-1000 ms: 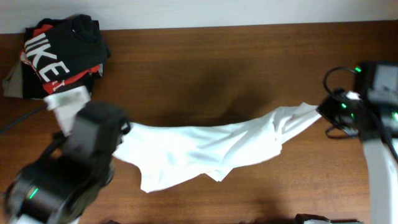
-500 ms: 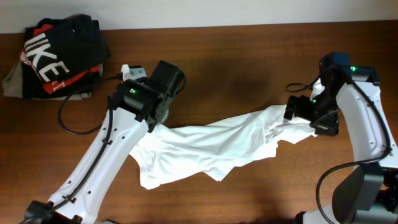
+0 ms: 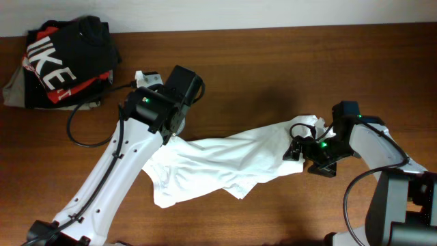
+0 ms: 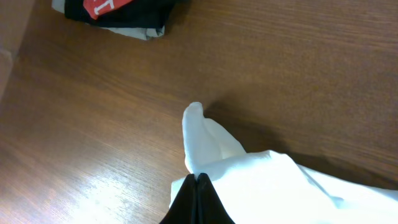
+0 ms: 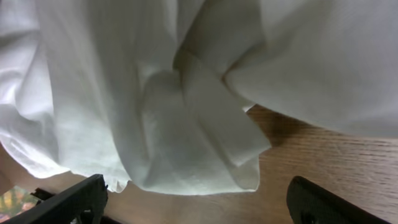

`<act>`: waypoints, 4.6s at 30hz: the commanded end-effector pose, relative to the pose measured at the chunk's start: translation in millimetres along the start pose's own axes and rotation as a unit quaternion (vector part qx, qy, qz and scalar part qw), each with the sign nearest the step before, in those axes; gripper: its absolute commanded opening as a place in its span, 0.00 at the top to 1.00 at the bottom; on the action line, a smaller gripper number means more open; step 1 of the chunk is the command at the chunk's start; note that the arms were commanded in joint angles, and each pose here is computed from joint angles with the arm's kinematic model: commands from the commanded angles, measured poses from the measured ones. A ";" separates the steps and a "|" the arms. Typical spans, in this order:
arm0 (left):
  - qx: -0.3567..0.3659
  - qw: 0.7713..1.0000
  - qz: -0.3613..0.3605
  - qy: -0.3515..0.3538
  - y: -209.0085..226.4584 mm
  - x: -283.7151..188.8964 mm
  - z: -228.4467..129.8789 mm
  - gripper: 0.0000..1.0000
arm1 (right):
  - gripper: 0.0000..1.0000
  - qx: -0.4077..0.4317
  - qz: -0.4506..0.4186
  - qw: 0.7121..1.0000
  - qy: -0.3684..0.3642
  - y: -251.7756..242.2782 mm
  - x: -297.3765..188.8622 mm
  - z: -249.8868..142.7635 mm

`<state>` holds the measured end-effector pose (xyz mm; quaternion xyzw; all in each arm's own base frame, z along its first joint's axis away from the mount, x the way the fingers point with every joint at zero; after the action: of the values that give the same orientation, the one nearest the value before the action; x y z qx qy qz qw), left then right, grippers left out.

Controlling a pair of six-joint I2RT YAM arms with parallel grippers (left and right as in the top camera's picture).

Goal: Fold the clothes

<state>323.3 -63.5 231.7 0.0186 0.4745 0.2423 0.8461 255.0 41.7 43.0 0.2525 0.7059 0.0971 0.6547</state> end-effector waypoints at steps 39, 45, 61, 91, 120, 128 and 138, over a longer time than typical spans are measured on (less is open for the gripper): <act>-0.007 1.000 -0.007 0.007 -3.5 1.4 -1.7 0.99 | 0.07 -0.028 -0.064 0.985 -0.158 23.6 -41.1 73.2; -0.007 1.000 -0.007 0.007 -3.5 1.4 -1.7 0.99 | 0.12 -0.021 -0.089 0.988 -0.125 -5.5 -43.1 57.1; -0.006 1.000 -0.006 0.008 -2.9 1.4 -2.3 0.99 | 0.96 -0.056 -0.079 0.982 -0.165 53.1 -132.8 15.1; -0.319 0.874 -0.195 -0.310 271.5 -245.8 0.6 0.99 | 0.96 -0.075 -0.073 0.849 -0.518 130.4 -368.7 -116.3; 0.118 0.993 -0.011 0.028 -116.9 145.5 66.2 0.01 | 0.39 -0.028 -0.228 0.965 -0.130 -29.0 -48.6 232.5; 0.120 0.992 -0.009 0.032 -115.9 145.5 64.6 0.01 | 0.48 -0.013 -0.297 0.950 -0.100 -64.2 -31.6 230.1; 0.120 0.992 -0.009 0.032 -116.0 145.5 64.6 0.01 | 0.81 0.002 -0.261 0.961 -0.095 -70.2 -32.8 228.1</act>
<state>484.1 -91.6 106.3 0.1254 0.5369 0.1755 0.8156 461.2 -81.6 13.9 0.0627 0.6791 -0.1086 0.7232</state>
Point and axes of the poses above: each gripper's point midway between its finger pads, its own x axis out along the fingers, its own y axis along the line the jaws close on, z = x × y, the point moved 1 cm from there along -x, back along the fingers, and after that the axes turned 4 degrees about -x, right-handed, at the moved point
